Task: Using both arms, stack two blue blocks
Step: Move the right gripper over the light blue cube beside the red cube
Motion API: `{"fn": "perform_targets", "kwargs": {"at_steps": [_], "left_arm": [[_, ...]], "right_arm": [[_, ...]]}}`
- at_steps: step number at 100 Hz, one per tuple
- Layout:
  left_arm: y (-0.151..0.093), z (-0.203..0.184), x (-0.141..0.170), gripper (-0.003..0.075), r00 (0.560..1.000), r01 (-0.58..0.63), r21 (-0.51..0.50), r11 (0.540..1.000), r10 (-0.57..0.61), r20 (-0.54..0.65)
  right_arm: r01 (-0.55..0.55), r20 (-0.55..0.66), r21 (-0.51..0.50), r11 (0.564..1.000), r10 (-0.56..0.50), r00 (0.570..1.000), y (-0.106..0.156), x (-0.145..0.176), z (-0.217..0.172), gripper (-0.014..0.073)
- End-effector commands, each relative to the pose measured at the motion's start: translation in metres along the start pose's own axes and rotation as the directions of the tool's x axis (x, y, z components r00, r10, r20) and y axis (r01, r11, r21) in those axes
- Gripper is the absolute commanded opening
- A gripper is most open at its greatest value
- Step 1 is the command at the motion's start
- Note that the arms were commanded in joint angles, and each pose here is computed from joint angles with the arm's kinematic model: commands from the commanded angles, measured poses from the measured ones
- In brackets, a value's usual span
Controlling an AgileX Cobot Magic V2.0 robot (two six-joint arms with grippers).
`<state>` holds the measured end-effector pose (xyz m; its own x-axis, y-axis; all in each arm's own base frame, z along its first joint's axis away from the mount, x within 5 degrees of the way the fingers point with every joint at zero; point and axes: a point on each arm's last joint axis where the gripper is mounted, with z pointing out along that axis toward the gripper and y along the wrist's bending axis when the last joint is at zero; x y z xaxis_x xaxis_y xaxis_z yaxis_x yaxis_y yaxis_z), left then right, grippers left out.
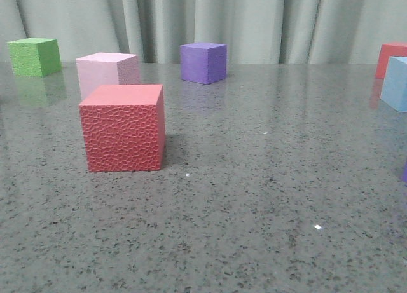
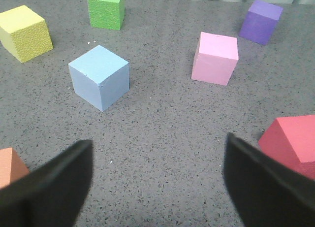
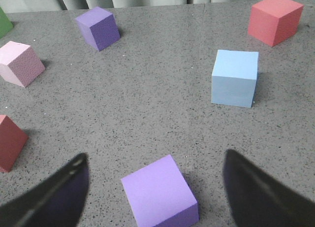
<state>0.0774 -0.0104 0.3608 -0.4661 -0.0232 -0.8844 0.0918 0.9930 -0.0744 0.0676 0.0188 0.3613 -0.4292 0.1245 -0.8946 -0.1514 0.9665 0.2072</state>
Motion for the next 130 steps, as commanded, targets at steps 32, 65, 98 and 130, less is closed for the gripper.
{"fn": "perform_targets", "kwargs": {"at_steps": [32, 65, 98, 130], "left_arm": [[-0.001, -0.004, -0.015, 0.0655, 0.996, 0.02, 0.009, 1.0, -0.021, 0.09], [-0.001, -0.004, -0.015, 0.0655, 0.996, 0.02, 0.009, 1.0, -0.021, 0.091], [-0.001, -0.004, -0.015, 0.0655, 0.996, 0.02, 0.009, 1.0, -0.021, 0.089], [-0.001, -0.004, -0.015, 0.0655, 0.996, 0.02, 0.009, 1.0, -0.021, 0.089]], "right_arm": [[0.0, 0.086, -0.016, 1.0, 0.002, 0.996, 0.003, -0.014, -0.002, 0.0636], [-0.02, 0.118, 0.045, 0.999, 0.015, 0.993, -0.001, -0.03, 0.004, 0.0636], [0.002, 0.011, 0.172, 0.985, -0.003, 1.0, -0.011, -0.069, 0.052, 0.0636], [0.016, -0.128, 0.2, 0.98, 0.01, 0.992, -0.017, -0.097, 0.124, 0.0636]]}}
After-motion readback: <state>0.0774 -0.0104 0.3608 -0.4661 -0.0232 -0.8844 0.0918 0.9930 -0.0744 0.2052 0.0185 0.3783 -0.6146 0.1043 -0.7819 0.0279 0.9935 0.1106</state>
